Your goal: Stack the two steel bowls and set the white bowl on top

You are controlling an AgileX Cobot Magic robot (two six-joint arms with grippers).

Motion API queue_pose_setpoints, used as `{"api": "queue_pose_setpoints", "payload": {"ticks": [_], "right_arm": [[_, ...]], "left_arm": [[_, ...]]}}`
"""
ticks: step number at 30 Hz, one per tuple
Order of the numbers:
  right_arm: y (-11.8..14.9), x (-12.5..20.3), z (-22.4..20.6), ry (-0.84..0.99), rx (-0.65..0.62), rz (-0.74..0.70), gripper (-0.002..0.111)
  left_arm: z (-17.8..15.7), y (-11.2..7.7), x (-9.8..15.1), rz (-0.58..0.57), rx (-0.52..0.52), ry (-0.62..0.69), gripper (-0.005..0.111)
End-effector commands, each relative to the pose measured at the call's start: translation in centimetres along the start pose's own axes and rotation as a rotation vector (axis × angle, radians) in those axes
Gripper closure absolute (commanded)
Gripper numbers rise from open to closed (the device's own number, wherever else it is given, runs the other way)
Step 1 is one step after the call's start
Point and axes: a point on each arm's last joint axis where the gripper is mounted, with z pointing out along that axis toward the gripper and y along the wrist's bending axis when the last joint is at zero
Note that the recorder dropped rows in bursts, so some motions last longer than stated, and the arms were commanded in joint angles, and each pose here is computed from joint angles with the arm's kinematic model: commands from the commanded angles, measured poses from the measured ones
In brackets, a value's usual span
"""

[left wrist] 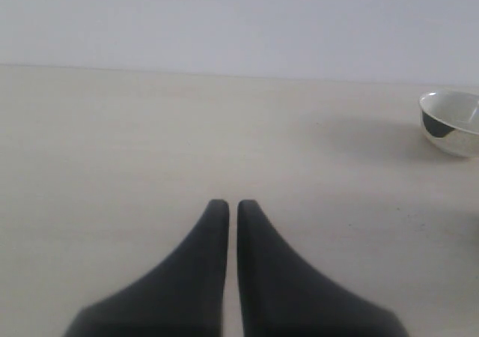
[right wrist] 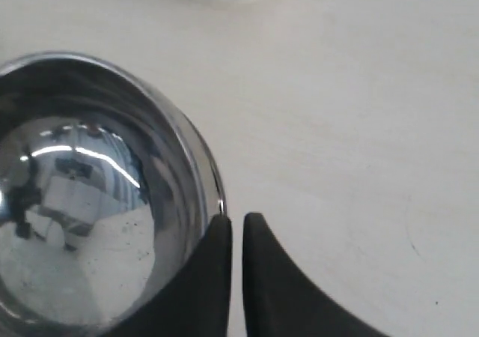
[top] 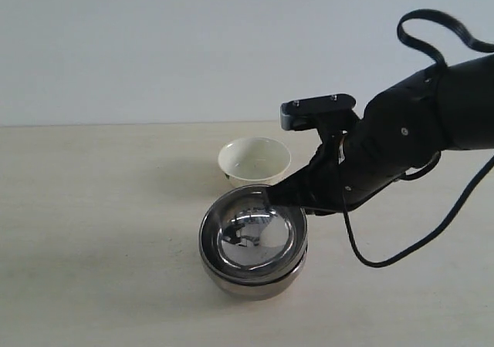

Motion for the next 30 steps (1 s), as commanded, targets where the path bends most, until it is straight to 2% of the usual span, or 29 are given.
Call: {"api": "queue_pose_setpoints", "payload": {"ticks": [1, 11, 30], "right_arm": [[0.1, -0.8, -2.4, -0.053, -0.01, 0.002, 0.108], [0.4, 0.5, -1.4, -0.001, -0.023, 0.009, 0.108], [0.9, 0.7, -1.3, 0.016, -0.077, 0.057, 0.108]], "left_arm": [[0.0, 0.0, 0.0, -0.004, 0.005, -0.007, 0.103], [0.0, 0.0, 0.0, -0.004, 0.005, -0.007, 0.103], [0.0, 0.0, 0.0, -0.004, 0.005, -0.007, 0.103]]}}
